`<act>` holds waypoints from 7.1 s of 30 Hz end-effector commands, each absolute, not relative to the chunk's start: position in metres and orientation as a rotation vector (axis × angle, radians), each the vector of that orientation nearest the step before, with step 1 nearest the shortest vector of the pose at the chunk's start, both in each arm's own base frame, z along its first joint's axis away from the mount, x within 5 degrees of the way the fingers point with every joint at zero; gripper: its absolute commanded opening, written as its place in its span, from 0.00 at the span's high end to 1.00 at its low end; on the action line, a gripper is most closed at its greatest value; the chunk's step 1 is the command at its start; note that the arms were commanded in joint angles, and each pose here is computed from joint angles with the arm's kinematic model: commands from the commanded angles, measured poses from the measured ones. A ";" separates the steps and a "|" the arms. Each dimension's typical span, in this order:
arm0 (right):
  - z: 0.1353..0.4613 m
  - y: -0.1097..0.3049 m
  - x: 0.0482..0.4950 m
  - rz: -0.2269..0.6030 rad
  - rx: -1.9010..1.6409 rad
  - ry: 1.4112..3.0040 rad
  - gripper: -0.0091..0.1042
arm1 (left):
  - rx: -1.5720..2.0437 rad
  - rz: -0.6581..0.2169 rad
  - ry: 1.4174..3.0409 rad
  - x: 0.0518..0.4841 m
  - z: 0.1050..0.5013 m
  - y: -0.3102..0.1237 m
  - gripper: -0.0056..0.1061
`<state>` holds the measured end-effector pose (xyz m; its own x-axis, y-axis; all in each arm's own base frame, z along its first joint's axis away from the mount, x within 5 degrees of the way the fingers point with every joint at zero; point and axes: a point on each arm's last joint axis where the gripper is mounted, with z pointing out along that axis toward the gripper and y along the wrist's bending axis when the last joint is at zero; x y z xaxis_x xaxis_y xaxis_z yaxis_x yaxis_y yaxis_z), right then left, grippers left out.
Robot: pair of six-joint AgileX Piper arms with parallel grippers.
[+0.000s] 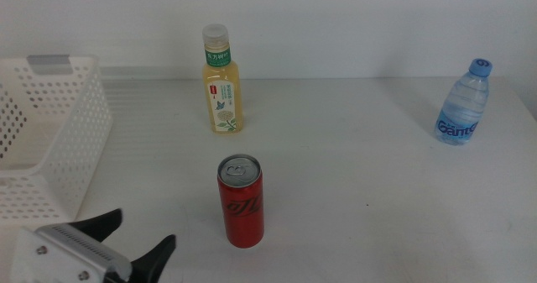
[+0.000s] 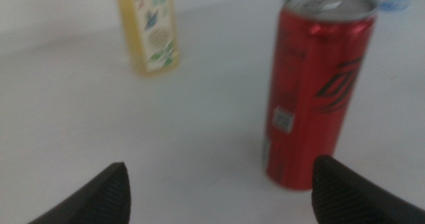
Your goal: Use arms to grab the bottles and put them into the dustbin to the left of the table.
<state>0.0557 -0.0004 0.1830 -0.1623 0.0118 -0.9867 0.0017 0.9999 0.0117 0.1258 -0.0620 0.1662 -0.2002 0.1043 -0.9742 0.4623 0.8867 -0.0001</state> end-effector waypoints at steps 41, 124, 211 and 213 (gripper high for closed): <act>0.194 -0.001 0.054 -0.006 0.000 1.620 0.26 | 0.186 -0.863 1.775 0.134 0.149 -0.087 0.14; 0.194 -0.001 0.054 -0.006 0.000 1.620 0.26 | 0.582 -0.918 1.643 0.247 0.164 -0.162 0.99; 0.194 -0.001 0.054 -0.006 0.000 1.620 0.26 | 0.047 -0.048 2.478 0.341 0.364 0.076 0.99; 0.194 -0.001 0.054 -0.006 0.000 1.620 0.26 | 0.025 -0.043 2.518 0.349 0.354 0.086 0.99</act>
<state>0.0557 -0.0004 0.1830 -0.1623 0.0118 -0.9867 0.0017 0.9999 0.0117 0.3491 0.0806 0.3297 -0.8657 0.0177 -0.5002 0.0484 0.9977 -0.0484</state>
